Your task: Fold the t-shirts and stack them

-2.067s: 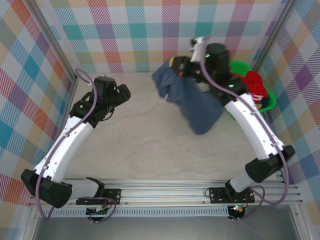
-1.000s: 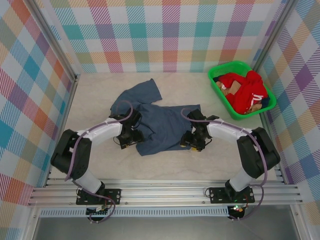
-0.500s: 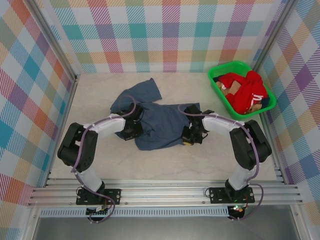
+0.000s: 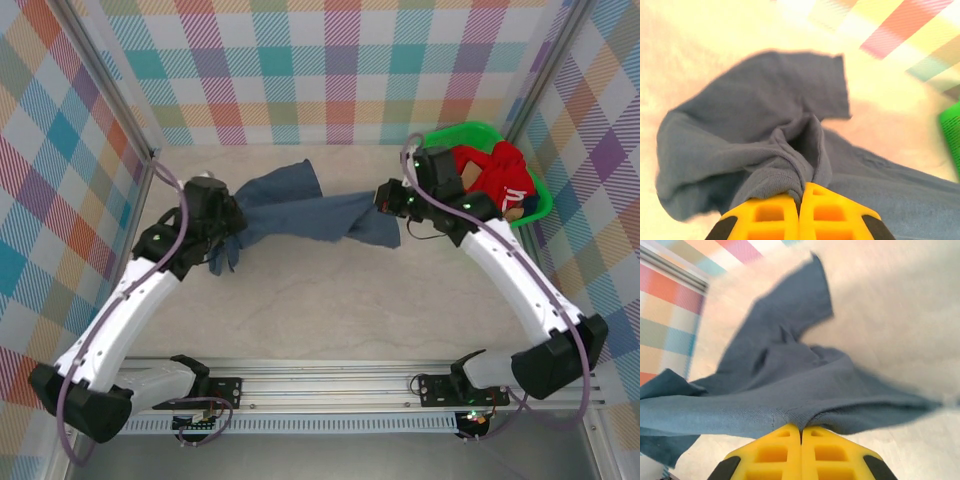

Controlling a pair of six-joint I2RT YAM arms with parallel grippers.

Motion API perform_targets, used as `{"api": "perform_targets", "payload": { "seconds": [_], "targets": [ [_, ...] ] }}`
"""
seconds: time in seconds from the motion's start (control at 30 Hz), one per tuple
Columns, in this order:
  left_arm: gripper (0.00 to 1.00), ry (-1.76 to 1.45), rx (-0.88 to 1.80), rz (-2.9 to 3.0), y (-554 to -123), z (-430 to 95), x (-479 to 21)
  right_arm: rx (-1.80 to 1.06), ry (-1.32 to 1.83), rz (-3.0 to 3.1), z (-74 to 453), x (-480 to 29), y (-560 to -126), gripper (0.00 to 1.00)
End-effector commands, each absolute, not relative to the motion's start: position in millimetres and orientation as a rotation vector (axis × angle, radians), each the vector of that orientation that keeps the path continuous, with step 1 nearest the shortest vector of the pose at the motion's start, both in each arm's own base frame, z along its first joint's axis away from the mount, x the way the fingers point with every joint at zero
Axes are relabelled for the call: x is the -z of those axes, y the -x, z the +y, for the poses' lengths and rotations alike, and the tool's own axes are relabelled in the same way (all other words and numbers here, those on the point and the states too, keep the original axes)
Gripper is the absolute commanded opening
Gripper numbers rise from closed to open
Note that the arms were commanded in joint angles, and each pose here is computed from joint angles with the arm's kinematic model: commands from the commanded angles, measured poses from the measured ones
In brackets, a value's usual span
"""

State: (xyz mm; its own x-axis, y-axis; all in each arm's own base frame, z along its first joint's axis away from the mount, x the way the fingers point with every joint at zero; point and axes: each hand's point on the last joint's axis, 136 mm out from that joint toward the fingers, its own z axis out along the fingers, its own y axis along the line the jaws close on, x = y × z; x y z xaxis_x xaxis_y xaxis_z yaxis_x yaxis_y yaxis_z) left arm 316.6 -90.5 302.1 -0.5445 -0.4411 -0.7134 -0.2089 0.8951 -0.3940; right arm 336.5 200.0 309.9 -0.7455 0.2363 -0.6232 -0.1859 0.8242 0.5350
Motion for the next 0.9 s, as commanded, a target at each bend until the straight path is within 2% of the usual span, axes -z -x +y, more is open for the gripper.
{"api": "perform_targets", "payload": {
  "seconds": [0.0, 0.3, 0.43, 0.53, 0.67, 0.87],
  "targets": [
    [0.00, 0.431, 0.284, 1.993, -299.8, -65.1, -366.5, -0.774, 0.101, 2.062, 191.9, -383.0, -322.6, 0.00],
    [0.00, 0.317, 0.493, 1.590, -238.5, -50.3, -520.6, -0.873, 0.170, 1.688, 161.4, -503.3, -246.8, 0.00],
    [0.00, 0.330, 0.507, 1.538, -244.2, -50.8, -557.1, -0.872, 0.126, 1.628, 150.1, -530.8, -237.5, 0.00],
    [0.00, 0.350, 0.485, 1.547, -279.6, -61.9, -569.3, -0.847, 0.094, 1.617, 151.4, -544.4, -254.9, 0.00],
    [0.00, 0.391, 0.390, 1.625, -367.2, -76.1, -552.5, -0.789, -0.079, 1.765, 148.2, -521.3, -326.2, 0.00],
    [0.00, 0.525, 0.382, 1.896, -533.7, -68.3, -435.9, -0.885, -0.370, 2.098, 158.4, -402.4, -456.1, 0.00]
  ]
}}
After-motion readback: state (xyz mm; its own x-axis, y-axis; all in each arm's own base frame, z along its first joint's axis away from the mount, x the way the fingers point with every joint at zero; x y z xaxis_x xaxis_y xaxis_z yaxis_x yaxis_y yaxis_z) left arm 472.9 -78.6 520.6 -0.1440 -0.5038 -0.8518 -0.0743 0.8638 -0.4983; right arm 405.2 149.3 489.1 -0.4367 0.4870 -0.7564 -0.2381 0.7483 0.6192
